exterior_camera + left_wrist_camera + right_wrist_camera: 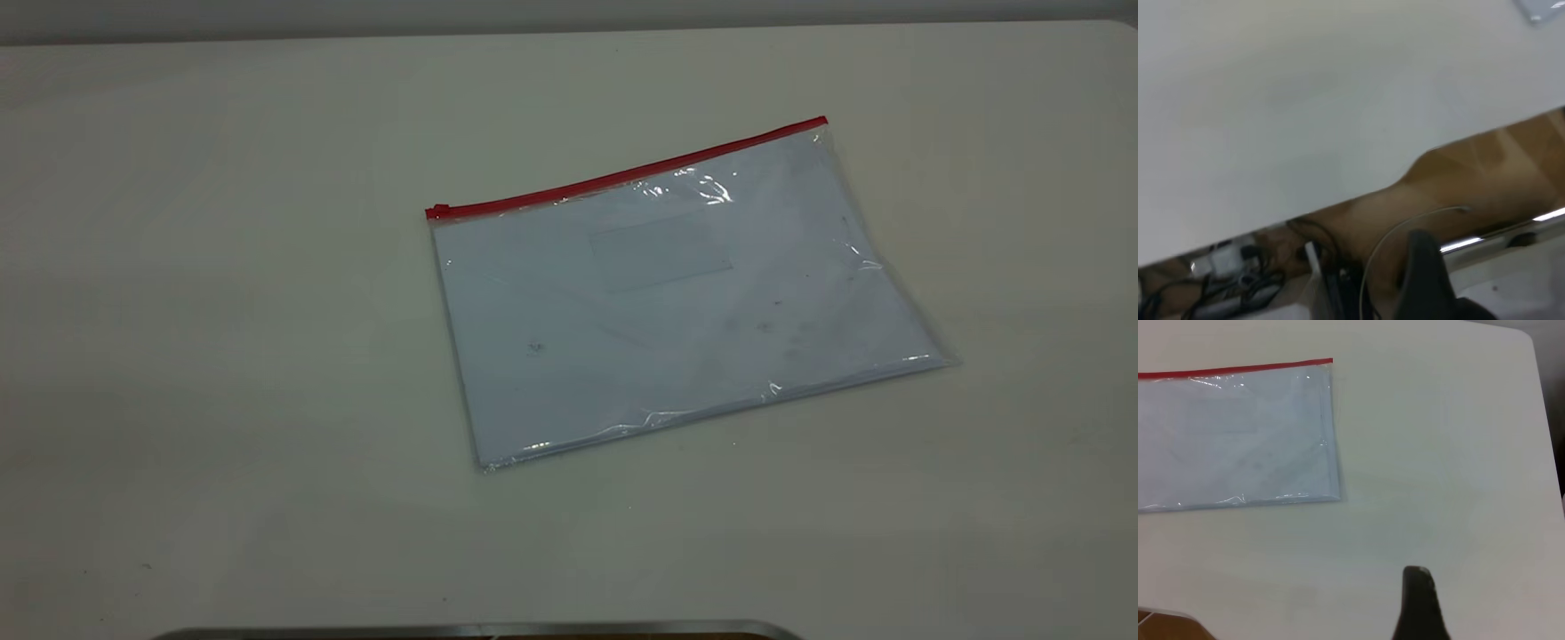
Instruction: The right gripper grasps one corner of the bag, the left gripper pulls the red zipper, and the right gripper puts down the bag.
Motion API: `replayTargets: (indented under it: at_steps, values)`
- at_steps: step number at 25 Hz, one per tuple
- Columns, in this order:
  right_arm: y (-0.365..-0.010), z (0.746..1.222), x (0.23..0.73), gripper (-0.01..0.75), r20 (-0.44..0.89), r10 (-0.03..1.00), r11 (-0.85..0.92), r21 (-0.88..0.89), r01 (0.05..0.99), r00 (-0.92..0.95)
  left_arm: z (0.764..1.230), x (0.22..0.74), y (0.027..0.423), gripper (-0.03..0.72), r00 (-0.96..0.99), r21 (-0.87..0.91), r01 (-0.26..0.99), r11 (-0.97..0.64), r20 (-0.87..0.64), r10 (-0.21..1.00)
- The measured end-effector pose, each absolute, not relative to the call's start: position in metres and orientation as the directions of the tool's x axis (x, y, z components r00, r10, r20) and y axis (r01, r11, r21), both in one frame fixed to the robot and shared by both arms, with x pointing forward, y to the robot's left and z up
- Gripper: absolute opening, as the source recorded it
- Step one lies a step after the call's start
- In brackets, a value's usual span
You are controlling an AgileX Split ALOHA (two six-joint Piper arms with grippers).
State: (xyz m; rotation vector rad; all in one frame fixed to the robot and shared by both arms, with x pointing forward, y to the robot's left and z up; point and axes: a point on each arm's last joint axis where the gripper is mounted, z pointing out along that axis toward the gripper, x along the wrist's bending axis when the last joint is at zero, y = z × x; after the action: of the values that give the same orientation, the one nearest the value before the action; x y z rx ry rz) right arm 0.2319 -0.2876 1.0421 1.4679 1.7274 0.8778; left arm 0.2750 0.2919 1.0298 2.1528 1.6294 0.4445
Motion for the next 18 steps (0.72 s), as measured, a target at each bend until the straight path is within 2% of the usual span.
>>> replayTargets:
  at_steps: [18]
  values:
    - [-0.2876, 1.0422, 0.2320, 0.572, -0.080, 0.990, 0.130, 0.845, 0.518, -0.117, 1.0297, 0.2746, 0.2967, 0.586, 0.211, 0.507, 0.839, -0.199, 0.034, 0.977]
